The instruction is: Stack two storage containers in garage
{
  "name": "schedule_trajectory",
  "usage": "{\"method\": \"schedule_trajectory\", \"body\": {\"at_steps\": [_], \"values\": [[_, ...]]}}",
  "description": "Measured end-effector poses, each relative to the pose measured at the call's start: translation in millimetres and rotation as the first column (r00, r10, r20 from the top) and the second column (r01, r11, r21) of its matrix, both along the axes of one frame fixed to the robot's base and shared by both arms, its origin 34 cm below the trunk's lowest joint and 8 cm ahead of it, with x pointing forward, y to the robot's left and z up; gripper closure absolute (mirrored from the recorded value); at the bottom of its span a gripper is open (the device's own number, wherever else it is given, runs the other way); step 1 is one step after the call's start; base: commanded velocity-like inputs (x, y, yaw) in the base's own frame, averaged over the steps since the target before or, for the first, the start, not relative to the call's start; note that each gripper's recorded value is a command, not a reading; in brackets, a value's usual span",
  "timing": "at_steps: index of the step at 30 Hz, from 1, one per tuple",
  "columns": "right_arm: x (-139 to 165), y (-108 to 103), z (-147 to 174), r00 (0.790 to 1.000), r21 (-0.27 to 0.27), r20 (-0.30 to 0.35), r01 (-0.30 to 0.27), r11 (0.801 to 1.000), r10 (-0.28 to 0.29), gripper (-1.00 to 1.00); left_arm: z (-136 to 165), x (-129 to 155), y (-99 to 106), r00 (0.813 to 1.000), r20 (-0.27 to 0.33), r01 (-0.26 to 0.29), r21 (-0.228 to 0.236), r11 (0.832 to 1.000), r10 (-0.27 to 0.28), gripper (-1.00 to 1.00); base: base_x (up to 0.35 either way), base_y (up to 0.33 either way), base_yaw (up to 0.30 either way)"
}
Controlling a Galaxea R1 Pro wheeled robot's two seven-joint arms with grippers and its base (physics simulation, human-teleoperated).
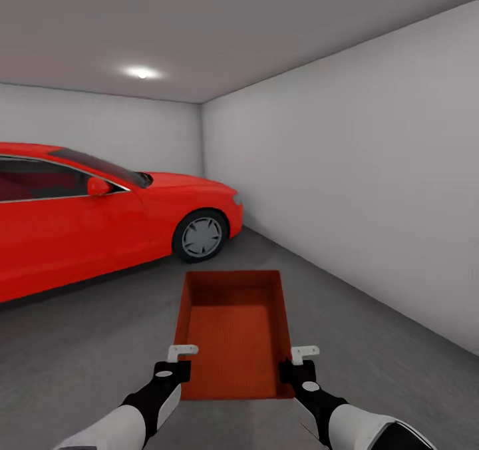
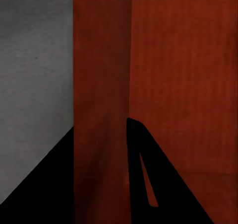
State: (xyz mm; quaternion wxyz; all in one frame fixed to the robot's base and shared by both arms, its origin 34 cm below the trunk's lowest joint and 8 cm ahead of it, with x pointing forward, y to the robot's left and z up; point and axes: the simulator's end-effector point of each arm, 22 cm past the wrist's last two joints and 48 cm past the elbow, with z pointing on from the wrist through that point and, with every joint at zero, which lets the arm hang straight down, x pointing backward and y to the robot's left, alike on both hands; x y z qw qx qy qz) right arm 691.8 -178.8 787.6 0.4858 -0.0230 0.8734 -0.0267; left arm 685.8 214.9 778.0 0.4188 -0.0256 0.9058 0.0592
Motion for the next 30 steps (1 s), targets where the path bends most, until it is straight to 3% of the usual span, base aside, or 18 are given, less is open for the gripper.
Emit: {"method": "schedule_trajectory", "body": {"at_steps": [30], "values": [[0.0, 0.0, 0.0, 1.000, 0.001, 0.000, 0.000, 1.000, 0.000, 1.00, 0.1, 0.1, 0.0, 1.000, 0.000, 0.000, 0.000, 1.000, 0.000, 1.00, 0.321, 0.006, -0.285]]}}
